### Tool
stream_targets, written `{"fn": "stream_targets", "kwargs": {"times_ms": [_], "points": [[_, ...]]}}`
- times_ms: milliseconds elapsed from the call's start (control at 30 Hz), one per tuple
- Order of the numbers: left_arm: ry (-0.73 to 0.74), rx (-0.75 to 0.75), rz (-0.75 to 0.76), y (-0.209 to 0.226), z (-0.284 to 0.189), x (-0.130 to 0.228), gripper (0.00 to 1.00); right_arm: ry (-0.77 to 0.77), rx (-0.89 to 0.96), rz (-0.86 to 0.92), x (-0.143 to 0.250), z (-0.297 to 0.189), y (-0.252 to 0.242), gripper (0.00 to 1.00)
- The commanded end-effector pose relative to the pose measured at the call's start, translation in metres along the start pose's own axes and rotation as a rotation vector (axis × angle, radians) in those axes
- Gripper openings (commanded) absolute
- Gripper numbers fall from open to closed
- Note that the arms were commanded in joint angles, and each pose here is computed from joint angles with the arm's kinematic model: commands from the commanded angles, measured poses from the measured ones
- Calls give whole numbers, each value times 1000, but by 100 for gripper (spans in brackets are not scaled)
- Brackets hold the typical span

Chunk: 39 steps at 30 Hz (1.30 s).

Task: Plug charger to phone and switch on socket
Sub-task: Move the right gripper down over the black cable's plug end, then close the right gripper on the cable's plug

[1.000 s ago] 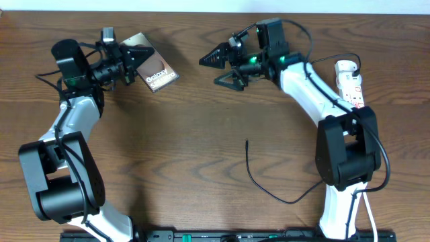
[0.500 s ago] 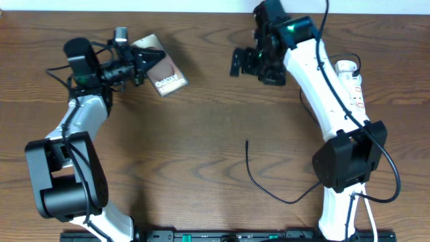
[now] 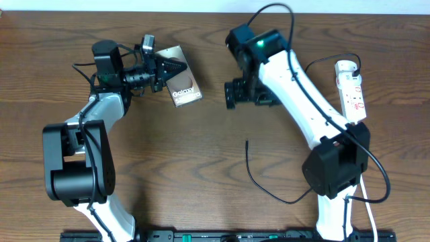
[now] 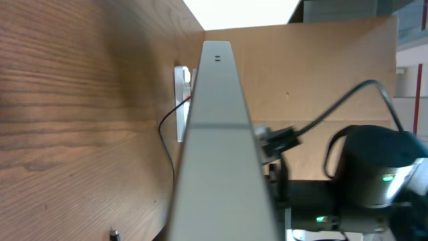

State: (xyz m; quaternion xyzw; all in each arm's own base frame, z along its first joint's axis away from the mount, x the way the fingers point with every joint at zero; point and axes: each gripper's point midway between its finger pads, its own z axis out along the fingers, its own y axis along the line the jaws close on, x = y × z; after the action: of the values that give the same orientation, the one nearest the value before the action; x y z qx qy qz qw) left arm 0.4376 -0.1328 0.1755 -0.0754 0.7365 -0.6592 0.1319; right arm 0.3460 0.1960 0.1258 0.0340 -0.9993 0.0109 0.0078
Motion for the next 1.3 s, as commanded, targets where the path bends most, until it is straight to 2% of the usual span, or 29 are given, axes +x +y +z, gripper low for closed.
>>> {"fn": "stream_targets", "kwargs": {"times_ms": [0,367,400,467,633,767,867,1033,1133,1267], "points": [[53,41,93,-18,-1,6,7,62,32,6,16,21,-5,99],[55,43,116,-18,-1,6,7,166,10,7,49,78,7,99],[55,43,116,-18,-1,6,7,170,12,9,51,82,7,98],[55,43,116,-18,-1,6,7,178,15,10,56,88,9,86],[54,44,129,-18,-1,6,7,190,-1,10,62,100,13,73],[54,44,135,-18,-1,6,7,194,5,25,66,110,10,72],[53,43,141,-18,-1,6,7,190,0,39,67,117,11,67],[47,40,142,-18,-1,5,7,197,5,41,71,121,9,67],[47,40,146,-17,-1,5,7,203,9,45,73,123,8,61],[47,40,146,-17,-1,5,7,210,15,55,77,128,6,61]]}}
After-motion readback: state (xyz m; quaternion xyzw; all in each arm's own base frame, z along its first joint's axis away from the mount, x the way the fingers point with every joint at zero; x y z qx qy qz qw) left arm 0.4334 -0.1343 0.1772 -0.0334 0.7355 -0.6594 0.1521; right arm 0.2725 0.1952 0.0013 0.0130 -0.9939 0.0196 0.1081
